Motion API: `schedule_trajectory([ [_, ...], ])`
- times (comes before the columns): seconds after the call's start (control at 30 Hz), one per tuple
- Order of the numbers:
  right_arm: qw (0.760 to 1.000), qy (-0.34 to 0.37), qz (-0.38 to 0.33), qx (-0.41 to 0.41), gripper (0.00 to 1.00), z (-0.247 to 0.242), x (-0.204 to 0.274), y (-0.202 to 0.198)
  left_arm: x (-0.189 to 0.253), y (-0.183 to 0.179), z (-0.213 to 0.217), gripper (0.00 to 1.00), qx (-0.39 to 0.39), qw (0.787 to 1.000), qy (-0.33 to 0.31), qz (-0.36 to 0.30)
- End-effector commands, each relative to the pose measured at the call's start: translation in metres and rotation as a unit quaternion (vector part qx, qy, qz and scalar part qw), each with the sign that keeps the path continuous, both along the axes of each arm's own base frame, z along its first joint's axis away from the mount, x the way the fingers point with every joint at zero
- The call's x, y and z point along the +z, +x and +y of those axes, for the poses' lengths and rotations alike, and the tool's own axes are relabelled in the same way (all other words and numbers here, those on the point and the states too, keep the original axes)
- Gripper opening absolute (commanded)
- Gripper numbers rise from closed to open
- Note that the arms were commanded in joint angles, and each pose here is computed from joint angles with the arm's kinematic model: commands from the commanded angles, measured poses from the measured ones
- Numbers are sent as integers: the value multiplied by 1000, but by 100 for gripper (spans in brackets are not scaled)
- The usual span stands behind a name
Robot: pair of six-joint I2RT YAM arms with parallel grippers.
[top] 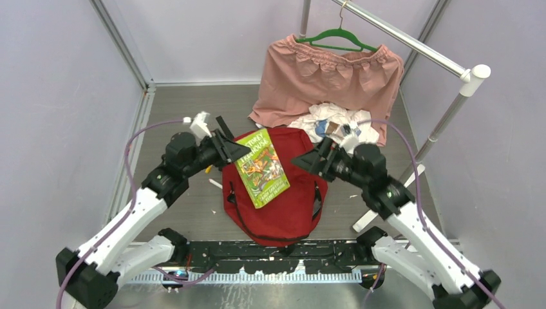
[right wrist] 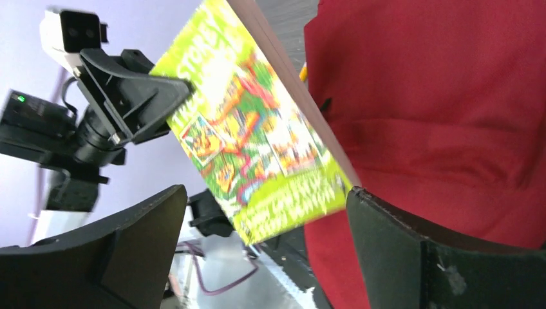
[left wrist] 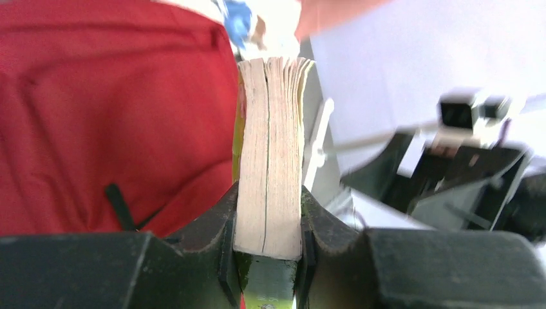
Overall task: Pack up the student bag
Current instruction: Pick up the book from the student bag.
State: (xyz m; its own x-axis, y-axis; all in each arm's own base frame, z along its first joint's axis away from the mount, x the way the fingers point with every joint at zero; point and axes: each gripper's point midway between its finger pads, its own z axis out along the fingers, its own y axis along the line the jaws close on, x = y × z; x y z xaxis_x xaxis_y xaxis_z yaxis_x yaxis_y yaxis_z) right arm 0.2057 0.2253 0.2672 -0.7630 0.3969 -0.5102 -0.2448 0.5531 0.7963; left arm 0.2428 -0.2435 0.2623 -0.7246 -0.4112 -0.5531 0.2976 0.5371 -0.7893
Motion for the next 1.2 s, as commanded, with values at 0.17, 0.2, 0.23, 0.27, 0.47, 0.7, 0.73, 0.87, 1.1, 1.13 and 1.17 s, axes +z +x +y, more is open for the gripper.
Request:
schedule_trajectory([
  [0.17,978,201,24,-56,100,21,19,-10,89,37,50,0,210,959,-174,-76],
  [0.2,976,211,37,-46,100,28,15,-12,92,37,50,0,210,957,-186,-76],
  [0.23,974,219,53,-39,100,36,11,-12,96,38,50,0,210,954,-199,-77],
  [0.27,971,231,59,-29,100,43,10,-14,100,38,50,0,210,951,-211,-81],
  [0.47,961,267,70,2,100,66,14,-11,111,34,40,0,182,950,-245,-69],
  [0.7,948,315,40,-6,100,67,35,0,120,28,39,0,171,947,-264,-66],
  [0.73,949,312,33,-12,100,66,36,3,120,27,39,0,171,946,-266,-64],
  [0.87,948,318,16,-25,88,66,46,12,117,20,38,0,159,949,-265,-53],
  [1.1,962,260,11,-83,50,61,38,33,113,9,42,0,156,955,-251,-40],
  [1.13,962,252,6,-101,48,56,39,37,111,7,42,0,153,956,-247,-38],
  [1.17,964,241,1,-108,46,54,39,39,111,5,41,0,149,959,-240,-37],
])
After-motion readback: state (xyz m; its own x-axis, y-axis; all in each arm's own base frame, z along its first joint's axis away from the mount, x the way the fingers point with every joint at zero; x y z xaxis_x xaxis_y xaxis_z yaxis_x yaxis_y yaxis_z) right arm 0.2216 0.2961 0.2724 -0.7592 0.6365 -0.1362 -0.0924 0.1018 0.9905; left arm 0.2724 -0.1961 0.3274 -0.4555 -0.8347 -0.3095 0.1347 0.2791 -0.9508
